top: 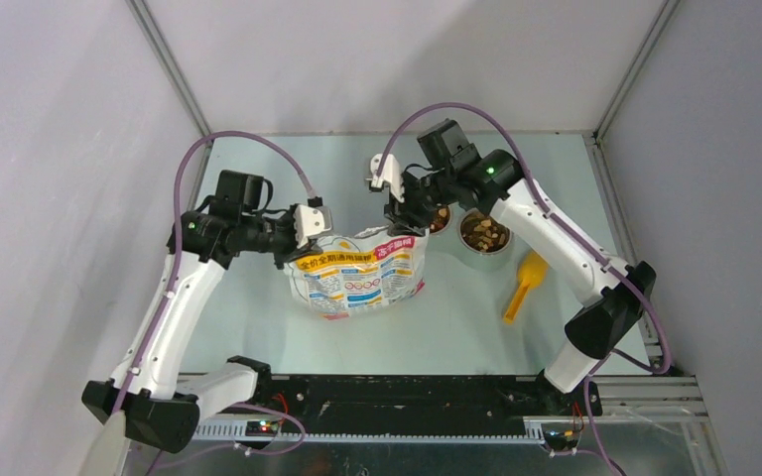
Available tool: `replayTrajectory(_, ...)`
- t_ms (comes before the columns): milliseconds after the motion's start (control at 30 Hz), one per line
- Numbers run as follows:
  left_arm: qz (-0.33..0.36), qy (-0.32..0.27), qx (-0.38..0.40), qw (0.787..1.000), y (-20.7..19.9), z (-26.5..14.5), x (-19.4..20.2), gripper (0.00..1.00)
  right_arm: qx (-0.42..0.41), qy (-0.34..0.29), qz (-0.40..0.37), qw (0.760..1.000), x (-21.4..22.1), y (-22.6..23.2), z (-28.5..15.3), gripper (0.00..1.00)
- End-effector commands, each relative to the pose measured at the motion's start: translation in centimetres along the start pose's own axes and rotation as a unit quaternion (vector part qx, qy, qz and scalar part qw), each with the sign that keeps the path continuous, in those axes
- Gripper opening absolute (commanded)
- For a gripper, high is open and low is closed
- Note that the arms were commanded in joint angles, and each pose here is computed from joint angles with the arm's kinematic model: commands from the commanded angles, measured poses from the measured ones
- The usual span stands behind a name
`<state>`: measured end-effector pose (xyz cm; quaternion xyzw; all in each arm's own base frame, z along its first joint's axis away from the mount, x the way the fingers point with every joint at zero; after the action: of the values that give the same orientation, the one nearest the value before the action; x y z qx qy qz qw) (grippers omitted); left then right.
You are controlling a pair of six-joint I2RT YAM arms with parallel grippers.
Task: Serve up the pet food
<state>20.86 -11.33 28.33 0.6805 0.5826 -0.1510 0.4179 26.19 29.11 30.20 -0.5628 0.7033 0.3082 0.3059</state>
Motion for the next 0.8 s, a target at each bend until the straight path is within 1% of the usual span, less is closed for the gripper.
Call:
replayTrajectory(0,0.028,-0.023,-0.014,0.999,0.2,-1.3,-1.9,0.14,-0.022,-0.061,-0.036,0.997,-3.0,0.5,-0.7,0.53)
replayTrajectory(33,0.028,-0.024,-0.015,0.999,0.1,-1.5,-2.0,0.16,-0.026,-0.063,-0.042,0.997,-3.0,0.7,-0.5,0.56)
replayTrajectory(67,0.032,-0.025,-0.018,0.999,-0.1,-1.7,-2.2,0.24,-0.031,-0.073,-0.059,0.995,-3.5,1.2,-0.5,0.57)
replayTrajectory(100,0.031,-0.022,-0.016,0.999,-0.4,-1.8,-2.1,0.29,-0.035,-0.072,-0.073,0.994,-3.3,1.4,-0.3,0.58)
replayTrajectory(133,0.036,-0.019,-0.017,0.999,-0.7,-1.9,-2.0,0.38,-0.04,-0.074,-0.088,0.993,-3.5,2.0,-0.2,0.59)
replayTrajectory(200,0.04,-0.009,-0.01,0.999,-1.4,-1.9,-1.5,0.43,-0.043,-0.067,-0.11,0.991,-3.3,2.6,0.3,0.59)
replayTrajectory(333,0.048,-0.006,-0.008,0.999,-2.5,-1.4,-1.0,0.47,-0.043,-0.046,-0.134,0.989,-2.5,3.4,1.5,0.62)
replayTrajectory(433,0.05,-0.022,-0.022,0.998,-2.3,-1.0,-1.4,0.48,-0.041,-0.039,-0.156,0.986,-2.5,4.3,1.8,0.62)
replayTrajectory(533,0.06,-0.033,-0.014,0.998,-2.5,-0.5,-2.0,0.46,-0.029,-0.034,-0.174,0.984,-2.4,4.7,1.8,0.61)
replayTrajectory(667,0.077,-0.027,-0.012,0.997,-2.3,0.0,-2.2,0.38,0.008,-0.035,-0.196,0.98,-2.3,4.9,1.8,0.56)
replayTrajectory(767,0.083,-0.019,-0.014,0.996,-2.1,0.4,-2.1,0.21,0.034,-0.044,-0.206,0.977,-2.7,5.3,1.9,0.5)
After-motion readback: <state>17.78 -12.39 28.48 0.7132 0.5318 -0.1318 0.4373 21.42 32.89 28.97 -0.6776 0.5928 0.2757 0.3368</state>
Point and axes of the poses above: each gripper's point midway between its finger pads, its own z axis out along the fingers, its own y axis along the line the jaws close on, x = y × z, the point moved 5 cm from there along -z, back along the fingers, and after that the axes turned 14 degrees about z, right-handed, at the moved point
